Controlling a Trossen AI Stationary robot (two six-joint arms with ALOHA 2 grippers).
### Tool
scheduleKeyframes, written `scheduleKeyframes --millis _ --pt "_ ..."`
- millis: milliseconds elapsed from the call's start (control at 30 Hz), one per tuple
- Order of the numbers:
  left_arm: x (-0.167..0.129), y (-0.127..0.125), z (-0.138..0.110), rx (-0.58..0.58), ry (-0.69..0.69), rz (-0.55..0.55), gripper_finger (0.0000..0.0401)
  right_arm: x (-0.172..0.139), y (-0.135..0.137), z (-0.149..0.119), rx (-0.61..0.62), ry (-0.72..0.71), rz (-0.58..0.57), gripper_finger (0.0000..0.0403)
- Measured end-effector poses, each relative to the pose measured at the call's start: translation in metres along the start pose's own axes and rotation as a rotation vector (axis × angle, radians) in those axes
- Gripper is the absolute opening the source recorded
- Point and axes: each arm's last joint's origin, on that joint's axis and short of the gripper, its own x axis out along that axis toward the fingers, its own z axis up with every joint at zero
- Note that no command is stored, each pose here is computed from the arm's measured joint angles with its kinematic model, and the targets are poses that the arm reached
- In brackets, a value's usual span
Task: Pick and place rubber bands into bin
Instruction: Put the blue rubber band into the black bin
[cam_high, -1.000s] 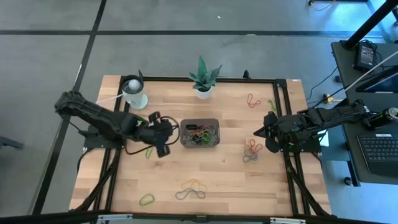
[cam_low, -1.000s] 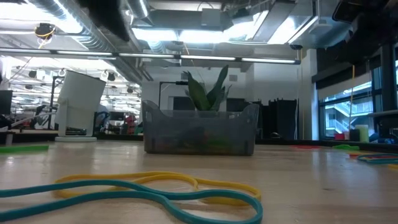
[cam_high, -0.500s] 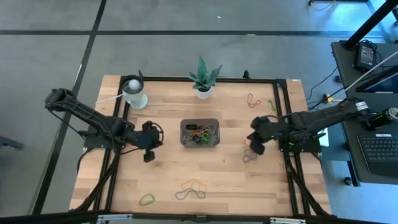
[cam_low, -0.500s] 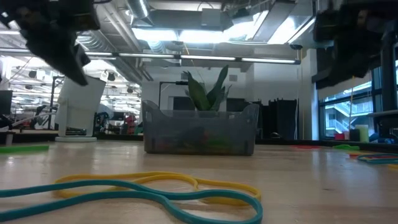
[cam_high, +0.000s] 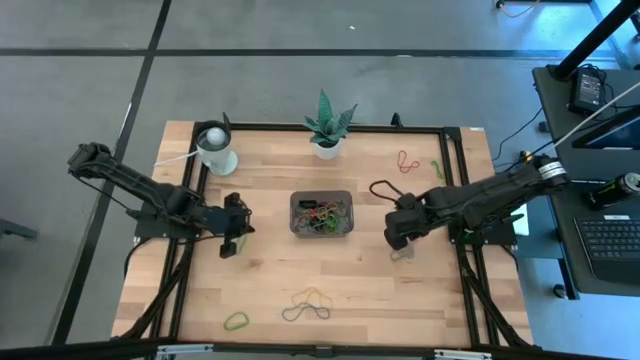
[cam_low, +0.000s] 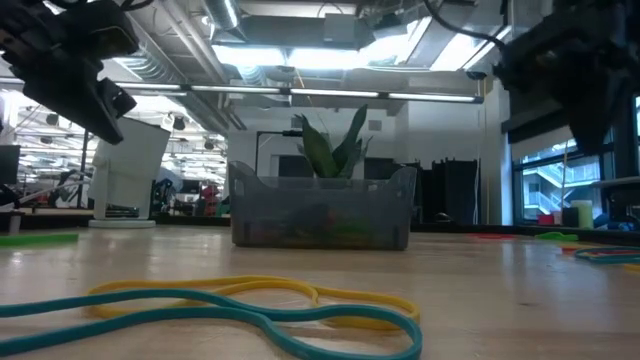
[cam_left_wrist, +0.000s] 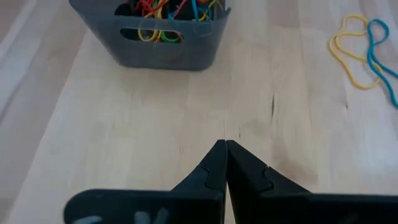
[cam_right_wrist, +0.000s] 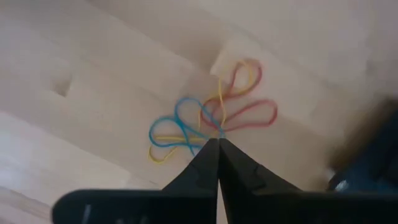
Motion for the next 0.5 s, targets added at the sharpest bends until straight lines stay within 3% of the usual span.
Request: scheduleKeyframes --millis 333,500 --pt "-0.002 0.0 0.001 0.073 -0.022 -0.006 0.0002 0.025 -0.005 -0.032 0.217 0.011 -0.06 0.0055" --pt "-0.002 0.001 0.002 0.07 -0.039 0.011 0.0002 0.04 -0.008 -0.043 0.252 0.011 -0.045 0.0082"
